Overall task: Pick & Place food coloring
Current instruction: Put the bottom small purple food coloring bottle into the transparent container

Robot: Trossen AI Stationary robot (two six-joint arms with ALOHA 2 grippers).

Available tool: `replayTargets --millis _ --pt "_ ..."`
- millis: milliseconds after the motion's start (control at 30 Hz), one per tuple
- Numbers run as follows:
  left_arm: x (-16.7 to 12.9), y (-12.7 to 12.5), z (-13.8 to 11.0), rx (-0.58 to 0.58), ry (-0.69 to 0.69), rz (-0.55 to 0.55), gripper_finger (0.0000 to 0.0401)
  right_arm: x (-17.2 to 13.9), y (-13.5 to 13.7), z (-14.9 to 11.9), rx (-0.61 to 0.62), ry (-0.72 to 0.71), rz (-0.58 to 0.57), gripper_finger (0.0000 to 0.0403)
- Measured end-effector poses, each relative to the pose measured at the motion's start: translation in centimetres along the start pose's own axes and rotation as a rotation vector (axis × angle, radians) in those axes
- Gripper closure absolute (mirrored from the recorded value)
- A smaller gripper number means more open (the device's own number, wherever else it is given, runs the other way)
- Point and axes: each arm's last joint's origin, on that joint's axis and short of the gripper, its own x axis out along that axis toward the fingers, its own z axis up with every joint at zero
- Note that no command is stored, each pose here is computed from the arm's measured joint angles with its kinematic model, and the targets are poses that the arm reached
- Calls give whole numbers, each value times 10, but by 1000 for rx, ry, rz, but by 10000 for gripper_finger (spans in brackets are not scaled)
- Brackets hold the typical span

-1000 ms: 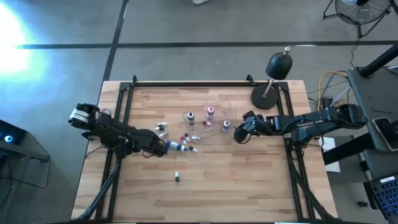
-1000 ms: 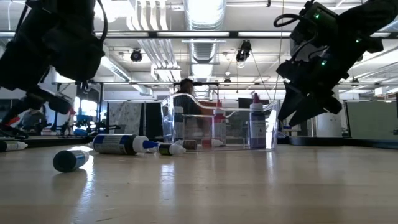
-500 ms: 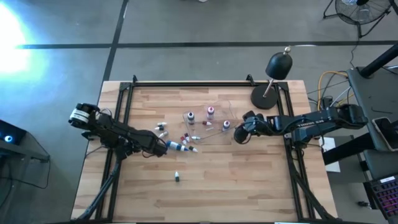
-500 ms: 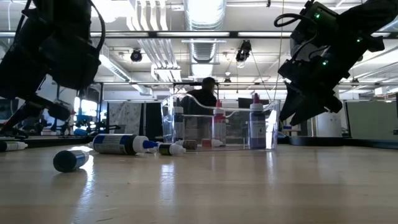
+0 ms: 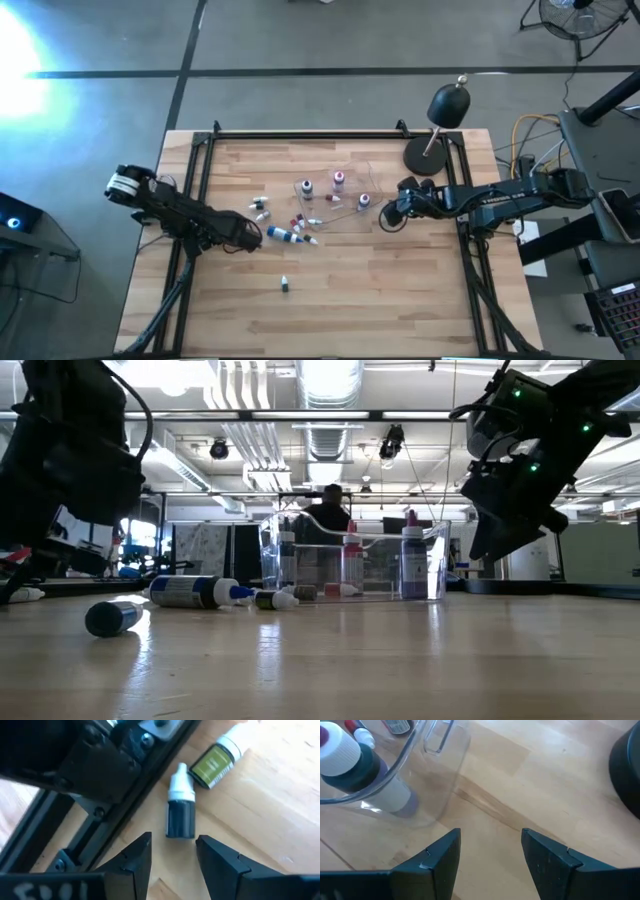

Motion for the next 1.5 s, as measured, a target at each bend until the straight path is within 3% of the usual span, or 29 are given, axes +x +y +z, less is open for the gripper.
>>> replayTargets --millis 800,933,1200,1500 --pt "12 -4 12 -61 -131 -110 267 0 0 0 1 1 2 200" --pt "12 -5 12 -58 -131 -115 286 0 0 0 1 1 2 200" --pt "12 -5 11 -43 -127 -120 362 0 0 -1 -1 34 26 200" --pt "12 -5 11 -43 -124 -120 360 -1 1 -4 -5 87 66 200"
